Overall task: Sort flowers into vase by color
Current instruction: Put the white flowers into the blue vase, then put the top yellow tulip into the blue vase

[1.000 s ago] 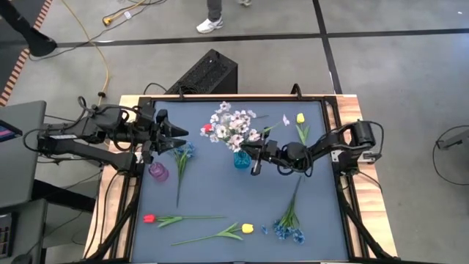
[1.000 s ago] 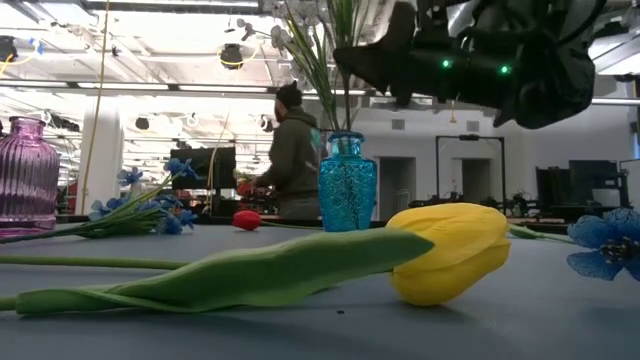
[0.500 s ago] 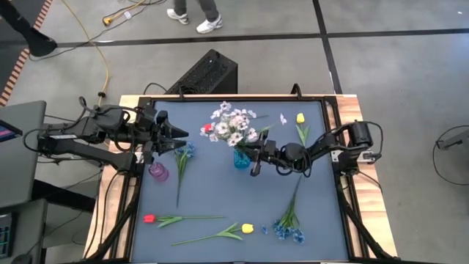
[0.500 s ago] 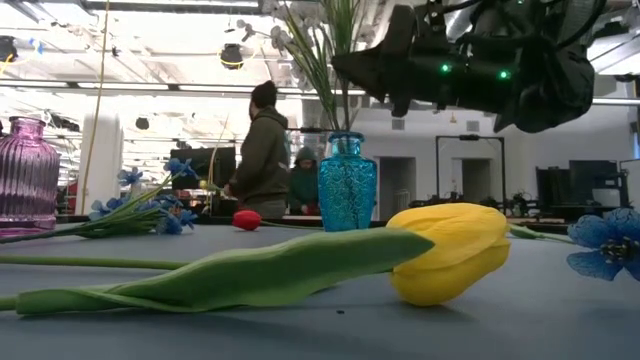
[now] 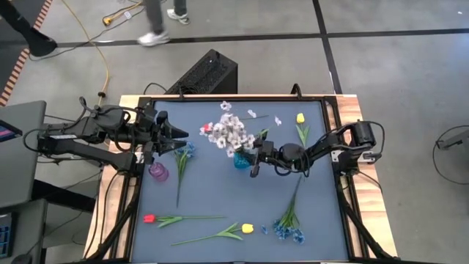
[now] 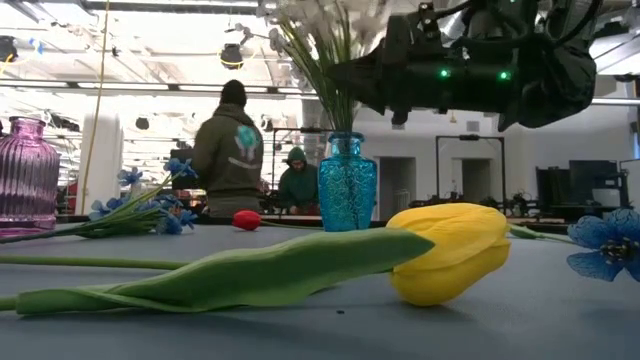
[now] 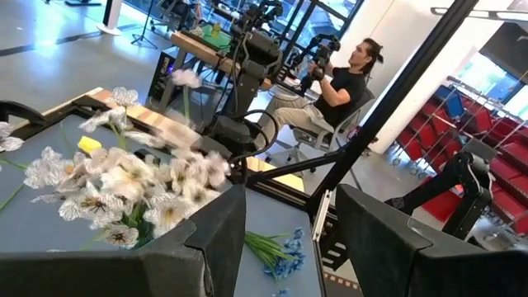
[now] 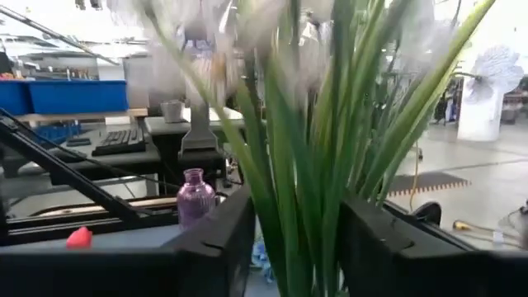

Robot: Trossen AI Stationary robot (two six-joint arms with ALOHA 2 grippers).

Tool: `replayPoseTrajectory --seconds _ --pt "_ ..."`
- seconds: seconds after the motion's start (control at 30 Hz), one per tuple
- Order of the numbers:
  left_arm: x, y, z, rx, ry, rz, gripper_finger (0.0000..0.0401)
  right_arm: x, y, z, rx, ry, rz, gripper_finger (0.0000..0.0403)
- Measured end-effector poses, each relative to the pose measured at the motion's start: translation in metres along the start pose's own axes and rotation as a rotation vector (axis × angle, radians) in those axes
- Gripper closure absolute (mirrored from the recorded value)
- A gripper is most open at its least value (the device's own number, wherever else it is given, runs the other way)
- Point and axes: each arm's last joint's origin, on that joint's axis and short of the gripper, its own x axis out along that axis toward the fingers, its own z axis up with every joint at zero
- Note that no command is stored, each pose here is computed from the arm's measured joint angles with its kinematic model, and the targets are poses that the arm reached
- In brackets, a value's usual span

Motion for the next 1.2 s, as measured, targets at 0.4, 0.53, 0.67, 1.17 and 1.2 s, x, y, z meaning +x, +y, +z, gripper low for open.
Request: replayPoseTrajectory --seconds 0.4,0.53,0.67,1.17,1.2 --pt "0.0 0.001 -0.002 -0.012 0.018 0.007 0.0224 -0.007 0.012 0.012 -0.036 0.154 0.049 0.0148" --pt "0.0 0.001 -0.002 -0.009 0.019 0.007 0.0224 -0.017 0.008 0.026 -0.056 0.304 0.046 0.0148" --pt "0.0 0.001 -0.002 0.011 0.017 0.009 0.0224 -0.03 0.001 0.045 -0.035 0.406 0.031 0.0148" --pt "0.0 0.001 -0.002 0.072 0.017 0.009 0.0224 -0.094 -0.021 0.082 0.261 0.779 -0.006 0.0148" --pt "0.0 0.001 -0.002 0.077 0.017 0.009 0.0224 -0.096 -0.025 0.081 0.315 0.799 -0.061 0.0148"
